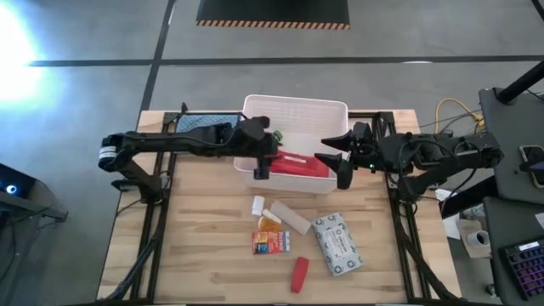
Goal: Pick & place medical supplies in basket/bin
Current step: Put the red first aid kit into the white bin, then put the white bandage into the white bin
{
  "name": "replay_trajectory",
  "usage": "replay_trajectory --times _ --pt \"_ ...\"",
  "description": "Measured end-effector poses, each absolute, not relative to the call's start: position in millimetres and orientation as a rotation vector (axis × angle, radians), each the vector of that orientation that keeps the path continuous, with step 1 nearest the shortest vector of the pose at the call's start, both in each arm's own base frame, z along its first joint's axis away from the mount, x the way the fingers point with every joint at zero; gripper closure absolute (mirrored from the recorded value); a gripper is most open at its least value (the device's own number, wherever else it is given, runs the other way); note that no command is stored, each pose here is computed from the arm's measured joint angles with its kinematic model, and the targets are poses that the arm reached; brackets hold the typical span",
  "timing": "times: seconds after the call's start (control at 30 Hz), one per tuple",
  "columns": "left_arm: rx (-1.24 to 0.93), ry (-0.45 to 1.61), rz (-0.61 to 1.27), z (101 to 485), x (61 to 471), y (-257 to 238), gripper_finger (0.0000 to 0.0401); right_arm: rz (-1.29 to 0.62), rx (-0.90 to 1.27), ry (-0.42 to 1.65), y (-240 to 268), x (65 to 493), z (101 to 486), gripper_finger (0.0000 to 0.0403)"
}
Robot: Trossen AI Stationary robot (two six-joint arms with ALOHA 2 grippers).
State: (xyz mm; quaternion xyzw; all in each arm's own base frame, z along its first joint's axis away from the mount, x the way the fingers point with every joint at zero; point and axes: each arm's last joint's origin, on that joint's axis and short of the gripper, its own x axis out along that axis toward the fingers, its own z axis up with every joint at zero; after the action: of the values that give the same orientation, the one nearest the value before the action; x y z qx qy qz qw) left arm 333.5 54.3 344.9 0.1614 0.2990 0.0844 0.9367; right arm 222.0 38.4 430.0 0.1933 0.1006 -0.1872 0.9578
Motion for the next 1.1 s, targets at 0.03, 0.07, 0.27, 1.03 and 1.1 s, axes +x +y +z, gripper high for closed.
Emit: replay_trajectory --times 0.03,0.07,0.27,1.03,1.1 --pt "0.332 0.611 0.182 352 330 54 0.0237 -0.381 0.392 0.207 38 222 430 0.0156" --pt "0.329 0.602 0.187 363 324 53 0.0233 -0.381 0.392 0.208 38 222 430 0.0156" --pt "0.164 0.581 0.199 422 279 37 0.0229 -0.416 0.424 0.289 37 218 420 0.0156" --pt "-0.373 0.675 0.07 346 192 -40 0.0228 -0.338 0.578 1.156 128 260 250 0.0156" --pt "-0.397 0.672 0.058 339 191 -44 0.0228 -0.35 0.505 1.155 138 267 238 0.0156"
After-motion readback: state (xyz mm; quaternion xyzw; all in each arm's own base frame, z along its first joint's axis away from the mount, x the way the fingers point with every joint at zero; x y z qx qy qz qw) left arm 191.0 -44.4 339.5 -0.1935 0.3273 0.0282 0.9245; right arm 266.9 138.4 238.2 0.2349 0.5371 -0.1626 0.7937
